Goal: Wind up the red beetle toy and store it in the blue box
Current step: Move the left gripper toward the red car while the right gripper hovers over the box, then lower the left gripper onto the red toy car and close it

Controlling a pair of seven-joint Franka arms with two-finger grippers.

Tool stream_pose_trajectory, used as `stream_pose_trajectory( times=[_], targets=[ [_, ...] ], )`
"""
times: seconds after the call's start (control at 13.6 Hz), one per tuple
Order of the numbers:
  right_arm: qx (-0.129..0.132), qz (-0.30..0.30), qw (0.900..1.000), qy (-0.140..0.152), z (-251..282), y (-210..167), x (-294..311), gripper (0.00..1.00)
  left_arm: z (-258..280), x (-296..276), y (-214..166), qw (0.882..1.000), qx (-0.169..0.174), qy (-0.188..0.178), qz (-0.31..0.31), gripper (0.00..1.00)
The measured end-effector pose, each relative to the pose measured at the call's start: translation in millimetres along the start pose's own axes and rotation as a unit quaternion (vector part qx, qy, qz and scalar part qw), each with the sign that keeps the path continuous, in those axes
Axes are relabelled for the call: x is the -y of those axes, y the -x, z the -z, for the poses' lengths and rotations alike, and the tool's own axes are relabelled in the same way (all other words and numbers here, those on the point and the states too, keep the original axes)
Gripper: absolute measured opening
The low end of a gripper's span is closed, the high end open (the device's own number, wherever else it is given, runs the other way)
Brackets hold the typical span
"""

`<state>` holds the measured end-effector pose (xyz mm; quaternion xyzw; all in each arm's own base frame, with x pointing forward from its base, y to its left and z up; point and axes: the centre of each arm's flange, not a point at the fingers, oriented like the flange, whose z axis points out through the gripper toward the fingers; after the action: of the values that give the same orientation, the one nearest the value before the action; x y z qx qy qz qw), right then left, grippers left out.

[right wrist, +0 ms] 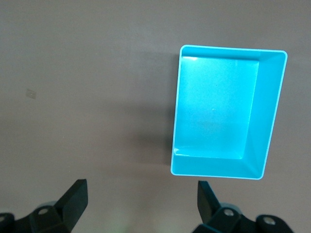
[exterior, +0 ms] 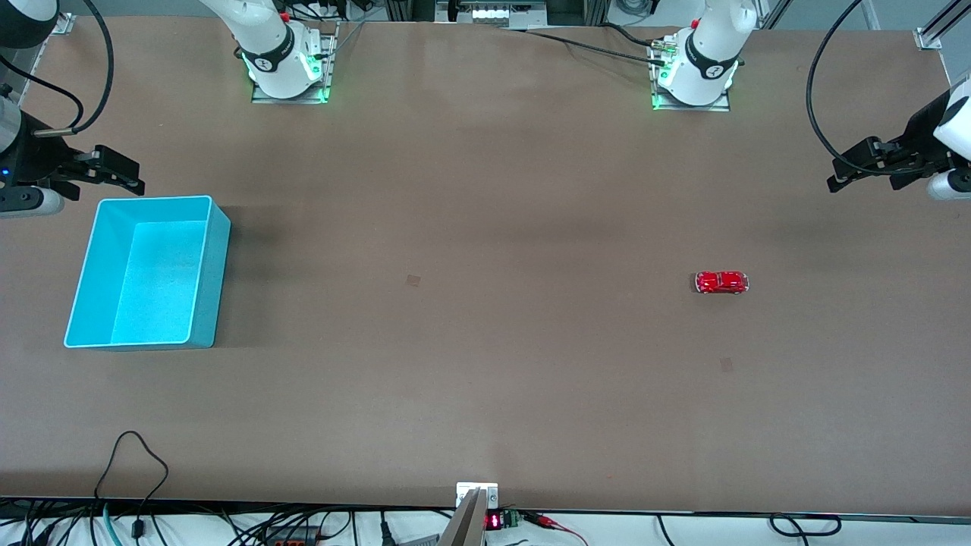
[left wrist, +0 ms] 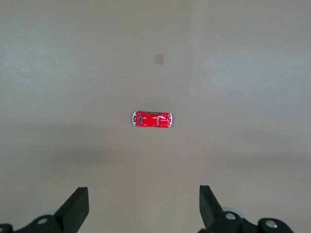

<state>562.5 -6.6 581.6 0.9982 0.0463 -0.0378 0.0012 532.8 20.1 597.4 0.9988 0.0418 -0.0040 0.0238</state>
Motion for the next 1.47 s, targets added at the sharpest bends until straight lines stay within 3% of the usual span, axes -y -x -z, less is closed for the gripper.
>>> stream_pose_trajectory(
  times=[0.37, 0.66, 0.88, 1.17, 1.47],
  targets=[
    [0.0, -0.001, 1.0, 0.0, 0, 0, -1, 1.0, -16, 1, 9, 1.0, 0.016, -0.002, 0.0, 1.0],
    [0.007, -0.001, 1.0, -0.001, -7, -4, -1, 1.0, -74, -17, 9, 0.994, 0.082, -0.065, -0.039, 1.0],
    [0.025, -0.002, 1.0, -0.002, -26, -11, -3, 1.0, -128, -56, -2, 0.984, 0.122, -0.07, -0.113, 1.0],
    [0.08, 0.001, 0.997, -0.005, -81, -32, -1, 1.0, -184, -77, -19, 0.956, 0.13, -0.05, -0.257, 1.0],
    [0.098, 0.0, 0.995, -0.006, -97, -37, -3, 1.0, -228, -72, -20, 0.904, 0.121, -0.028, -0.408, 1.0]
  ],
)
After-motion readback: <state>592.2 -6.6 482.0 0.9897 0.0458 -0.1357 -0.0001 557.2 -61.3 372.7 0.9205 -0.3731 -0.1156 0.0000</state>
